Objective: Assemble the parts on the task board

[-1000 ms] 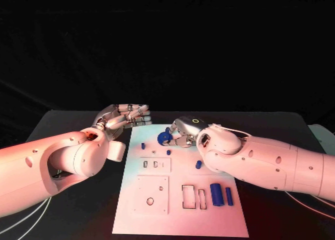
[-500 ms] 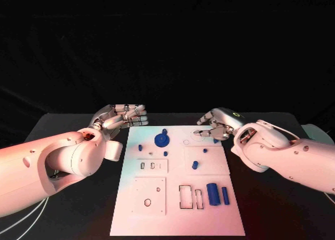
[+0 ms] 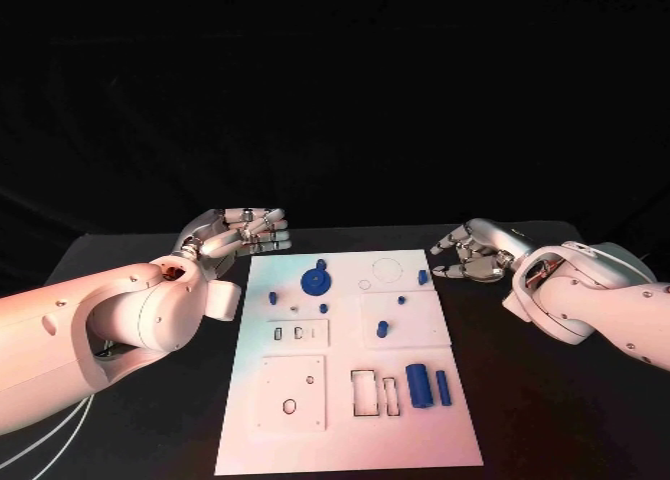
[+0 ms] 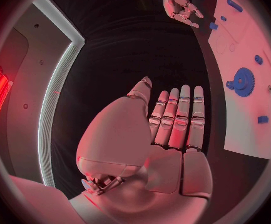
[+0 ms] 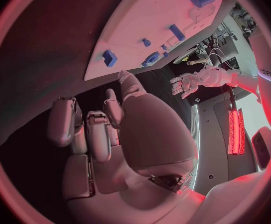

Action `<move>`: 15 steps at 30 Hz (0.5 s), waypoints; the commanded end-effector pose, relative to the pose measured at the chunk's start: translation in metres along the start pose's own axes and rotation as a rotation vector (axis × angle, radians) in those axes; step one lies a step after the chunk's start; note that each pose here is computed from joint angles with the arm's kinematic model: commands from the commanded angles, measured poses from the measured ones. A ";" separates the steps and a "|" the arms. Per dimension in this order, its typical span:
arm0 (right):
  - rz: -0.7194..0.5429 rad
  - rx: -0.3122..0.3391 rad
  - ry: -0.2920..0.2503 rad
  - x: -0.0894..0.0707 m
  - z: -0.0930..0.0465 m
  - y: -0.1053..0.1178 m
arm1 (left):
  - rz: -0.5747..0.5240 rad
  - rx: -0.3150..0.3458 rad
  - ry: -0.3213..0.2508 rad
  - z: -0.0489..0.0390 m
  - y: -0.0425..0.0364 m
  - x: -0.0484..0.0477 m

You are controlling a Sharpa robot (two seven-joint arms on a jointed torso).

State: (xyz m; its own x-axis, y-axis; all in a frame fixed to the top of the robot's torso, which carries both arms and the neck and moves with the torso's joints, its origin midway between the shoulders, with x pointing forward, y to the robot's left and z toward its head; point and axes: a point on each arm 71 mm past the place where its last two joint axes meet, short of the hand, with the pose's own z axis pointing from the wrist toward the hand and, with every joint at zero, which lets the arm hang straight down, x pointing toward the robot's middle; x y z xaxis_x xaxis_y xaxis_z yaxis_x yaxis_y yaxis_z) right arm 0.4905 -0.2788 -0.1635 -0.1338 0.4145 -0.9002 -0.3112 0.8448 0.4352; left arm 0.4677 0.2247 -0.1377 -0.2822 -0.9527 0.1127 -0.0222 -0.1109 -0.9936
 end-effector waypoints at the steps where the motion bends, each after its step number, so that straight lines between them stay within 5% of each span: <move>1: 0.003 -0.020 0.057 0.005 0.000 -0.003 | -0.008 0.005 0.020 0.0008 -0.0006 0.0023; 15: -0.010 0.007 0.074 0.022 0.009 -0.008 | -0.008 0.005 0.019 0.0008 -0.0005 0.0012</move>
State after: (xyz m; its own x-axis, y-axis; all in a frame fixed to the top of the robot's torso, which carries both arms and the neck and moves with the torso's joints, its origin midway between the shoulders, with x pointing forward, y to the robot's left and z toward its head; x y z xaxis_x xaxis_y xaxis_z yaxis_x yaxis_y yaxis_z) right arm 0.4983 -0.2744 -0.1850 -0.1881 0.3936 -0.8999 -0.3000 0.8494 0.4342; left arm 0.4686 0.2257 -0.1383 -0.2805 -0.9533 0.1121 -0.0225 -0.1102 -0.9937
